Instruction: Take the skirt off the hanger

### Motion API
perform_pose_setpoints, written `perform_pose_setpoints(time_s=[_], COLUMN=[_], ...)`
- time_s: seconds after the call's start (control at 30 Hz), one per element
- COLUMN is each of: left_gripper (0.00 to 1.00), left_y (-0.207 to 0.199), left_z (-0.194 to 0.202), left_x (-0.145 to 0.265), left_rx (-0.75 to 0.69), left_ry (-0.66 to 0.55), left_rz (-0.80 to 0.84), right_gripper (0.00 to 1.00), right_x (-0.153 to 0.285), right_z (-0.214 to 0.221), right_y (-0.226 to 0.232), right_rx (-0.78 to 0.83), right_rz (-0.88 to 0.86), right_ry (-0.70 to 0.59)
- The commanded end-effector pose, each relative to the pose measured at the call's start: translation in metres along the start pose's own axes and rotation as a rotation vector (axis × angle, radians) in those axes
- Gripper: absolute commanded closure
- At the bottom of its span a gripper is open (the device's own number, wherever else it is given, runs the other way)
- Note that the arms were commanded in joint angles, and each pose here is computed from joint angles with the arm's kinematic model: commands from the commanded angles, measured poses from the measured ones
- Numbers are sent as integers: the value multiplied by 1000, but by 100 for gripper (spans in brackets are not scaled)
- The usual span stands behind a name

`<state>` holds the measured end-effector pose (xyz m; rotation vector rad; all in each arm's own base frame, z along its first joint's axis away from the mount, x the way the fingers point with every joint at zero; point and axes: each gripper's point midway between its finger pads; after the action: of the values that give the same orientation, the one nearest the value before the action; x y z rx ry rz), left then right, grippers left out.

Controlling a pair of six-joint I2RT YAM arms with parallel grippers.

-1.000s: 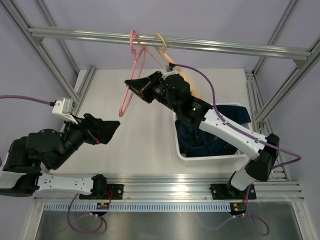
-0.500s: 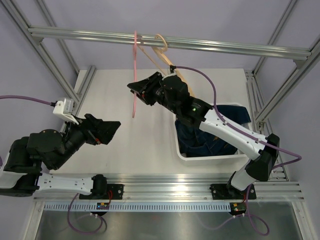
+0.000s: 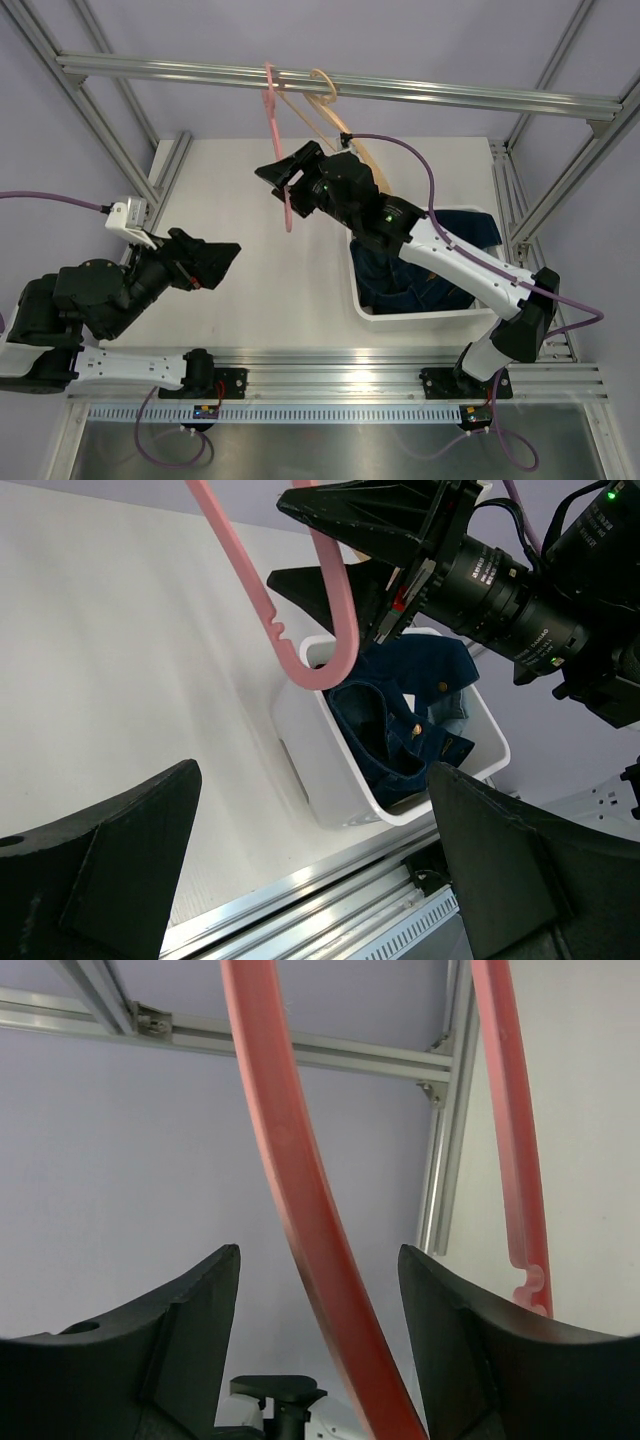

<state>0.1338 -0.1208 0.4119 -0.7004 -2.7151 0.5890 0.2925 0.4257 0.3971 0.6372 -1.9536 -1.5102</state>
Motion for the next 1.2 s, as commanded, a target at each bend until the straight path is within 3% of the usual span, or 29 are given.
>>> perform_pose_setpoints(time_s=[0.0, 0.3, 0.47, 1.17], left_gripper=[1, 1, 1, 1], left_y=[-2, -14, -14, -20], left_z=[-4, -3, -1, 12], left_x=[-1, -6, -7, -19], left_rx=[36, 20, 25, -11], left_ry=[-17, -16, -17, 0], left_rz=[1, 24, 28, -1], right_gripper=[29, 25, 18, 16], right_x=[13, 26, 31, 78], right_z=[-14, -31, -41, -46], right_y=[14, 2, -6, -22], right_rx=[65, 183, 276, 595], right_rz=[8, 90, 151, 295], right_ry=[-64, -130, -161, -237])
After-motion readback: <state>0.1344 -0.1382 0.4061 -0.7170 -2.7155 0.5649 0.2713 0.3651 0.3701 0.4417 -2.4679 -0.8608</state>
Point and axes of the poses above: each gripper's point midway between its finger pads, its own x axis back along the fingers, its own y axis along the line the jaws close on, z = x × y, and after that the axes turned 4 degrees about -x, right-handed
